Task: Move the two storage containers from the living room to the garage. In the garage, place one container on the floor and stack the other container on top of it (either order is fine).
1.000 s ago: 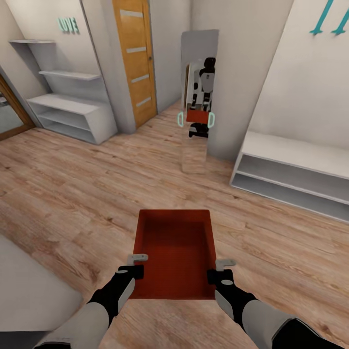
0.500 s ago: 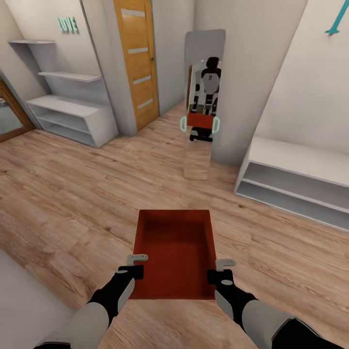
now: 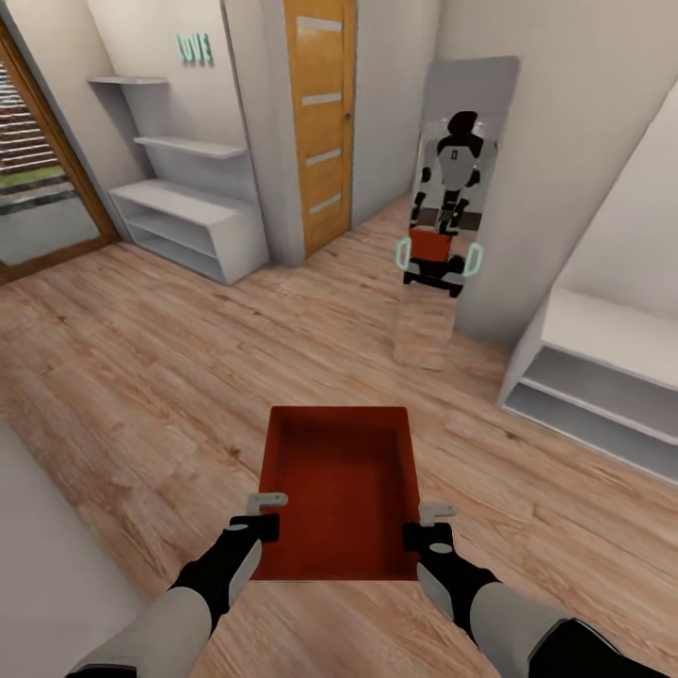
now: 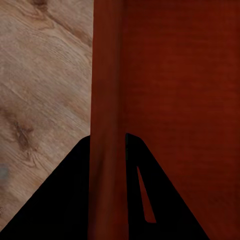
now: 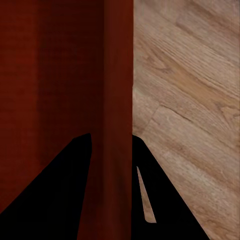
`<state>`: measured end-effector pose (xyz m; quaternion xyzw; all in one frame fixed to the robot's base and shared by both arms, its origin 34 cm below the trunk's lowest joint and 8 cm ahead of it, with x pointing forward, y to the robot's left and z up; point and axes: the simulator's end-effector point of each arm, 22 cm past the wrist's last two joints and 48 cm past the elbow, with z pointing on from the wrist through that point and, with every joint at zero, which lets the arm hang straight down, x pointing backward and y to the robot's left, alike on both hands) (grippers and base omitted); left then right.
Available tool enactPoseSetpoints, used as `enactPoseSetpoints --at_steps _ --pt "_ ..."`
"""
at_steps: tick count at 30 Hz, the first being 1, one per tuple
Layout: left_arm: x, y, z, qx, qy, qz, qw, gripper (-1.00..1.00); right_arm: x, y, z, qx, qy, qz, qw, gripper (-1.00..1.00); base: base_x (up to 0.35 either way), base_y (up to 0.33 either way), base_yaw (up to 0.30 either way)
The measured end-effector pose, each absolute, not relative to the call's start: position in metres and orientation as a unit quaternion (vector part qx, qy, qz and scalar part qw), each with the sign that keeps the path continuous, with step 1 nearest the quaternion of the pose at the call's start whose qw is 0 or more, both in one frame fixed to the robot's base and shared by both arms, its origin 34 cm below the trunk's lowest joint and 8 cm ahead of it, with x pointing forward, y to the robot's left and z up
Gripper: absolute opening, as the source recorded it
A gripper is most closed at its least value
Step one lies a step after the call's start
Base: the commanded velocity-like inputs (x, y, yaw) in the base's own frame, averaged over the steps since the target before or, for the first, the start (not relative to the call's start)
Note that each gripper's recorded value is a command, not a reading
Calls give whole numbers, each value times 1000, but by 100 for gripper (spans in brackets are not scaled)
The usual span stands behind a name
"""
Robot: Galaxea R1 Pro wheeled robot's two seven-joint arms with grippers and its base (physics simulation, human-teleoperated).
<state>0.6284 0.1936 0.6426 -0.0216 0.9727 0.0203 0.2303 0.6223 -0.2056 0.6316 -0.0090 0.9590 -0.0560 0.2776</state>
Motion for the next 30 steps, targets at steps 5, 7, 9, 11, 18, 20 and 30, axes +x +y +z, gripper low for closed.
enactPoseSetpoints --at_steps 5,7,9,11,18,20,30 --pt "628 194 642 -22 973 20 230 -100 622 -206 631 -9 959 -56 277 -100 322 0 269" --pt "628 193 642 -22 973 20 230 -100 622 -206 631 -9 959 -56 277 -100 322 0 269" --pt "628 194 642 -22 973 20 230 -100 622 -206 631 -9 959 -56 277 -100 322 0 234" --pt "629 194 643 -22 973 20 230 -100 622 -206 632 -9 959 -56 278 -100 322 0 79" --pt "628 193 642 -22 973 20 230 -100 622 -206 631 -9 959 -56 277 -100 322 0 13" --pt "628 193 642 -22 973 20 229 -100 622 -206 631 -9 959 -56 277 -100 322 0 1" --pt "628 193 642 -22 973 20 229 -100 622 -206 631 -9 959 -56 277 -100 322 0 0"
